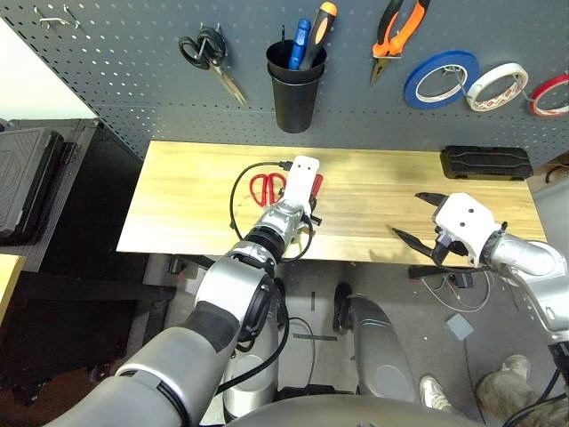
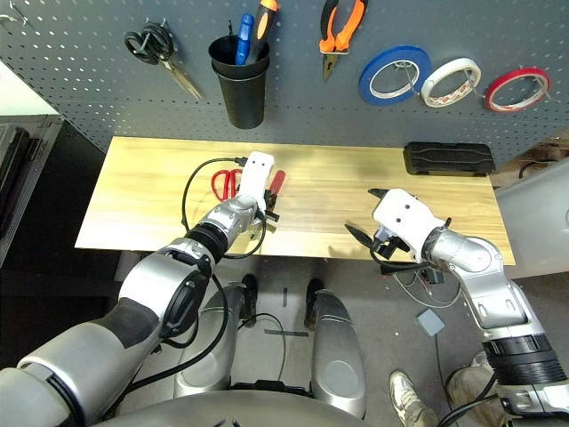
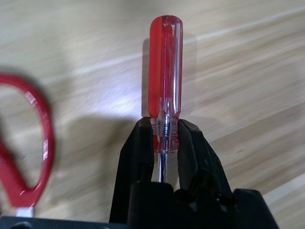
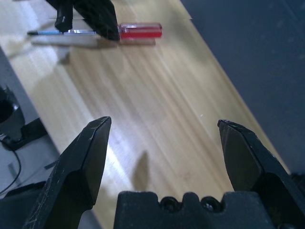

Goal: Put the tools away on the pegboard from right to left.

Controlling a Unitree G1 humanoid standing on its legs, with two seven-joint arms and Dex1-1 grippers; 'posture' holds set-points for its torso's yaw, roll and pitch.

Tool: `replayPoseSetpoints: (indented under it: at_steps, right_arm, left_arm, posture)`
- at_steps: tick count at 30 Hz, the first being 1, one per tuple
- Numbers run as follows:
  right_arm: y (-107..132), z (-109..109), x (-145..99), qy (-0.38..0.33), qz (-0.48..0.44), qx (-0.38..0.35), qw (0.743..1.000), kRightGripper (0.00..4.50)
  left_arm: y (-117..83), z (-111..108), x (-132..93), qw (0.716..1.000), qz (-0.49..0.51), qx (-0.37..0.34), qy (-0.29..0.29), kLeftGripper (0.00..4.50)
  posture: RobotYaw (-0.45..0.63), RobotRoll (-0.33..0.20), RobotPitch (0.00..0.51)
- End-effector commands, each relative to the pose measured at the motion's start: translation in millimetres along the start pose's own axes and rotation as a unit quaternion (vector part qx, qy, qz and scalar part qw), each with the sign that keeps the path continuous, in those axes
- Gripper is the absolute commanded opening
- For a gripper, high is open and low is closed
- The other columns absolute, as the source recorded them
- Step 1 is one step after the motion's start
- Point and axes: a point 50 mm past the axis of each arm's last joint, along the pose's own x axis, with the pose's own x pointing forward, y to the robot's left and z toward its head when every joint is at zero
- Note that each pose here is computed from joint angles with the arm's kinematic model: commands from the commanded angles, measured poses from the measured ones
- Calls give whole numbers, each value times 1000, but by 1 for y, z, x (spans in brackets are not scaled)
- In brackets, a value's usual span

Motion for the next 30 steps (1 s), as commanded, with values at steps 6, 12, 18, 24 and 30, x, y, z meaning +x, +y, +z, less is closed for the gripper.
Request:
replayPoseSetpoints:
  at_steps: [6, 12, 18, 24, 30]
  right_arm:
    - [3, -11, 8, -6, 2, 20, 1000, 4500]
    - [1, -11, 15, -36, 4, 32, 999, 4500]
    - [-2, -17, 24, -54, 6, 57, 997, 4500]
    - [-7, -21, 32, -80, -2, 74, 994, 4500]
    - [-14, -27, 38, -78, 0, 77, 994, 4500]
  left_arm:
    - [1, -15, -18, 997, -1, -29, -66, 711]
    - [15, -24, -49, 993, 48, -49, -93, 711]
    - [24, -20, -80, 985, 91, -89, -114, 711]
    - [31, -18, -105, 974, 141, -120, -133, 711]
    - [43, -15, -132, 957, 193, -143, -160, 711]
  posture:
    - [128, 0, 303]
    - [173, 0, 296]
    - [242, 0, 288]
    - [305, 0, 279]
    - [353, 0, 267]
